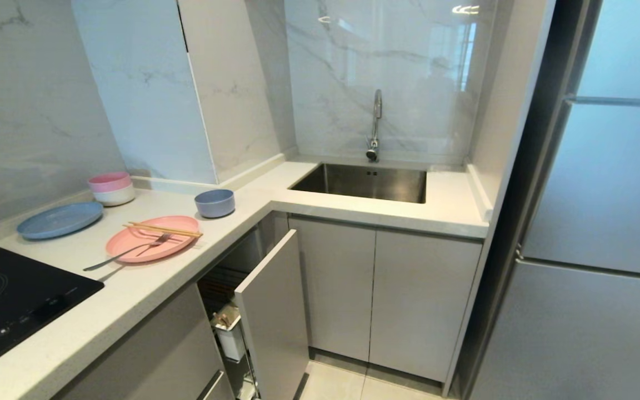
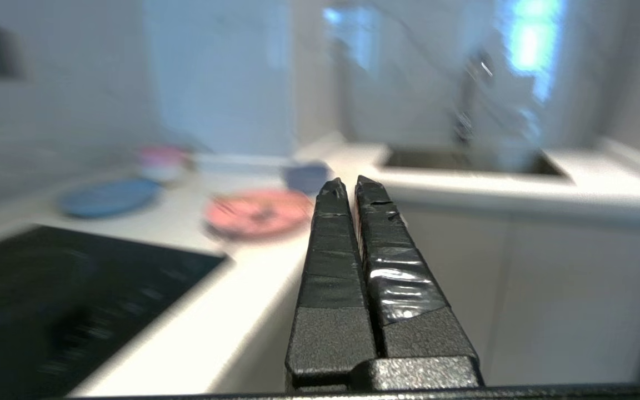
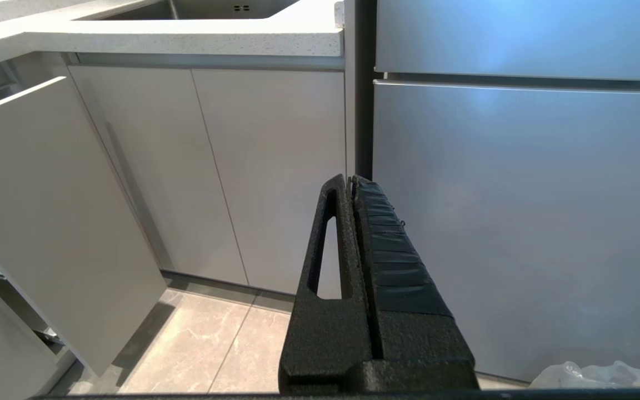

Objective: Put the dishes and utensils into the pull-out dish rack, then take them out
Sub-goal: Open the cupboard

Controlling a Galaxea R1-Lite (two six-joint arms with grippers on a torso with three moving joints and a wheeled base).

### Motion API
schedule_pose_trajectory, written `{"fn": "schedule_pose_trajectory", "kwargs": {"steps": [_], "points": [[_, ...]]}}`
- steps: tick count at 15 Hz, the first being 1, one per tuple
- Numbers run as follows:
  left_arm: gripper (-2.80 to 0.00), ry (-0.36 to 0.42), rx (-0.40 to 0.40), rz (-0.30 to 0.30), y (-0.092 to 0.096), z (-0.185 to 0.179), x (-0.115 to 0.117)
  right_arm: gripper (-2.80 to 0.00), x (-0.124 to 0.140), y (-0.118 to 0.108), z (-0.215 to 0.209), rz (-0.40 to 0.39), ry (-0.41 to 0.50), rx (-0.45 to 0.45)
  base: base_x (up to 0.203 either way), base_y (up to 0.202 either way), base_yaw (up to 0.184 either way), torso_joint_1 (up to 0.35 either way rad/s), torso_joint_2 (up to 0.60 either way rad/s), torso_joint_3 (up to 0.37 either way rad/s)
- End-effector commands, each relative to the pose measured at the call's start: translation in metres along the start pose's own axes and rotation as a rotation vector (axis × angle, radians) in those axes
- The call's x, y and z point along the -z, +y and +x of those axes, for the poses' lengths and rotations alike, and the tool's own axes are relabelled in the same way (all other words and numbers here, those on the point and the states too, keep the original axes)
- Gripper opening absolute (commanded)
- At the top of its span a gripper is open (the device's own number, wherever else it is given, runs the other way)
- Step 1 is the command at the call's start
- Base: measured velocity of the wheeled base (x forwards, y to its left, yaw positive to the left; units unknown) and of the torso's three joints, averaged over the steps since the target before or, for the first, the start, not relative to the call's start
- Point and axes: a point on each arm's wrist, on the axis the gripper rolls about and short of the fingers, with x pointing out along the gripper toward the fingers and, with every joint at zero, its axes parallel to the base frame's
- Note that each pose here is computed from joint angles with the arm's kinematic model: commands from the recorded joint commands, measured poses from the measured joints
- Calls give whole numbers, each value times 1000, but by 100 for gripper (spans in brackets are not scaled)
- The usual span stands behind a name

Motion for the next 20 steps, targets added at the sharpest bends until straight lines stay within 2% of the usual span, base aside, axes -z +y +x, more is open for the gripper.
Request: {"fn": "schedule_pose_trajectory", "kwargs": {"steps": [1, 3, 5, 7, 9, 12, 14, 17, 19, 20], "points": [[-280, 9, -39, 1, 3, 17, -48, -280, 0, 0, 0, 0, 0, 0, 0, 0, 0, 0, 0, 0], [-280, 26, -83, 3, 5, 54, -103, -280, 0, 0, 0, 0, 1, 0, 0, 0, 0, 0, 0, 0], [-280, 35, -100, -2, 6, 97, -144, -280, 0, 0, 0, 0, 0, 0, 0, 0, 0, 0, 0, 0], [-280, 87, -120, -13, 2, 150, -162, -280, 0, 0, 0, 0, -1, -1, 0, 0, 0, 0, 0, 0], [-280, 165, -101, -3, -14, 198, -160, -280, 0, 0, 0, 0, -1, 0, 0, 0, 0, 0, 0, 0], [-280, 344, -72, 57, -42, 271, -120, -280, 0, 0, 0, 0, -1, -1, 0, 0, 0, 0, 0, 0], [-280, 483, -1, 67, -58, 320, -76, -280, 0, 0, 0, 0, -1, -1, 0, 0, 0, 0, 0, 0], [-280, 691, 130, 2, -76, 375, -10, -280, 0, 0, 0, 0, 1, 0, 0, 0, 0, 0, 0, 0], [-280, 783, 148, -7, -85, 403, 25, -280, 0, 0, 0, 0, -1, -1, 0, 0, 0, 0, 0, 0], [-280, 816, 128, 9, -90, 416, 39, -280, 0, 0, 0, 0, -1, -1, 0, 0, 0, 0, 0, 0]]}}
